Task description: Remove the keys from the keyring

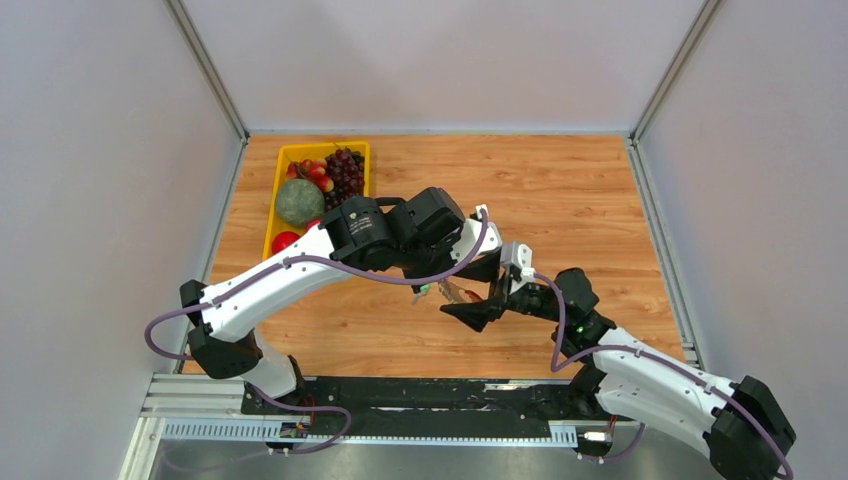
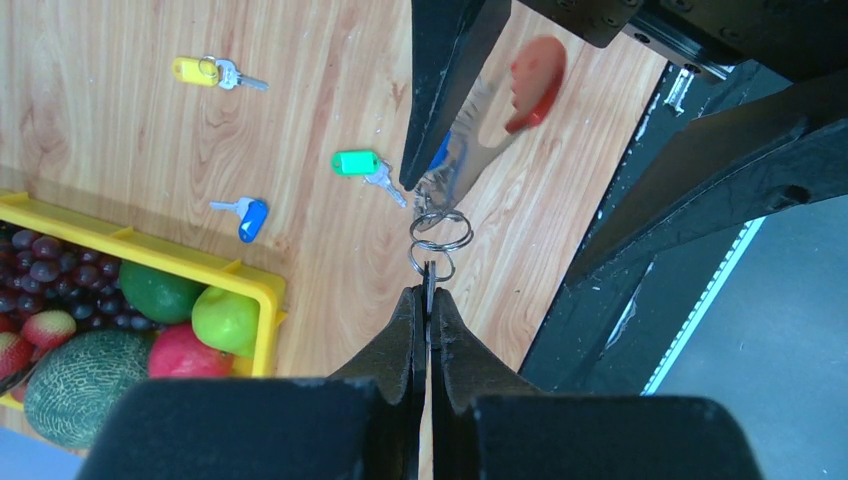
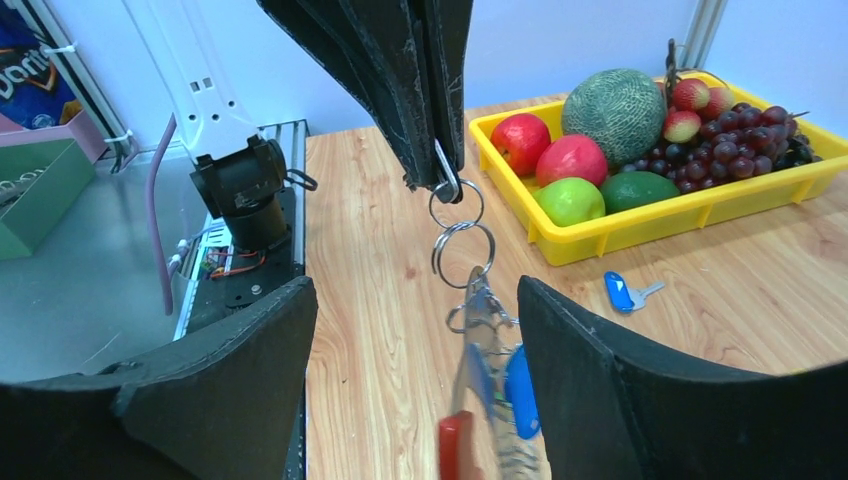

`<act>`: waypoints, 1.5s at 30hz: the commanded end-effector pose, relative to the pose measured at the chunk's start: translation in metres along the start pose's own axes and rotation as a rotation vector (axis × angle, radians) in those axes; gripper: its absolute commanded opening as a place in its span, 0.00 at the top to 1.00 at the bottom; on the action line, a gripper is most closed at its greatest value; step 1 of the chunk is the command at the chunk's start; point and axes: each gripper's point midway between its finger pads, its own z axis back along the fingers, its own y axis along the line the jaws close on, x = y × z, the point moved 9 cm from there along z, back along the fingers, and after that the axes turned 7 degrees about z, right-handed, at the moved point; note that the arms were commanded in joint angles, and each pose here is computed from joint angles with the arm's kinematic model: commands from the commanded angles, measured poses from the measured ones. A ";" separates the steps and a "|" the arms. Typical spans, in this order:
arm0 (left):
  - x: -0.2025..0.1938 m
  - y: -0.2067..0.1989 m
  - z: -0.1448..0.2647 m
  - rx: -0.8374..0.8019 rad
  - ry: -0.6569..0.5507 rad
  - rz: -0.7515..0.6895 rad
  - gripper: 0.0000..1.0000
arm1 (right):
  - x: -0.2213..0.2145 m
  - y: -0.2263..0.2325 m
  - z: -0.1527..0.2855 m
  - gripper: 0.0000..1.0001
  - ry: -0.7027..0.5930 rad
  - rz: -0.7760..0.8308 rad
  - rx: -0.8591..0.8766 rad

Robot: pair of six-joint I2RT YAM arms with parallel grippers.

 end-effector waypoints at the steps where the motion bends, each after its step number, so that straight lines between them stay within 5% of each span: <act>1: 0.004 0.000 0.017 0.002 -0.084 0.003 1.00 | 0.003 -0.003 0.004 0.23 0.000 0.051 -0.055; 25: 0.004 -0.002 0.030 -0.018 -0.117 0.016 1.00 | 0.001 -0.031 0.013 0.28 0.049 0.015 -0.412; 39: 0.001 0.001 0.023 0.019 -0.091 0.016 1.00 | 0.010 -0.011 0.013 0.34 -0.003 0.071 -0.201; 45: 0.005 0.001 0.022 0.016 -0.081 0.022 1.00 | 0.010 -0.001 0.010 0.27 -0.035 0.067 -0.084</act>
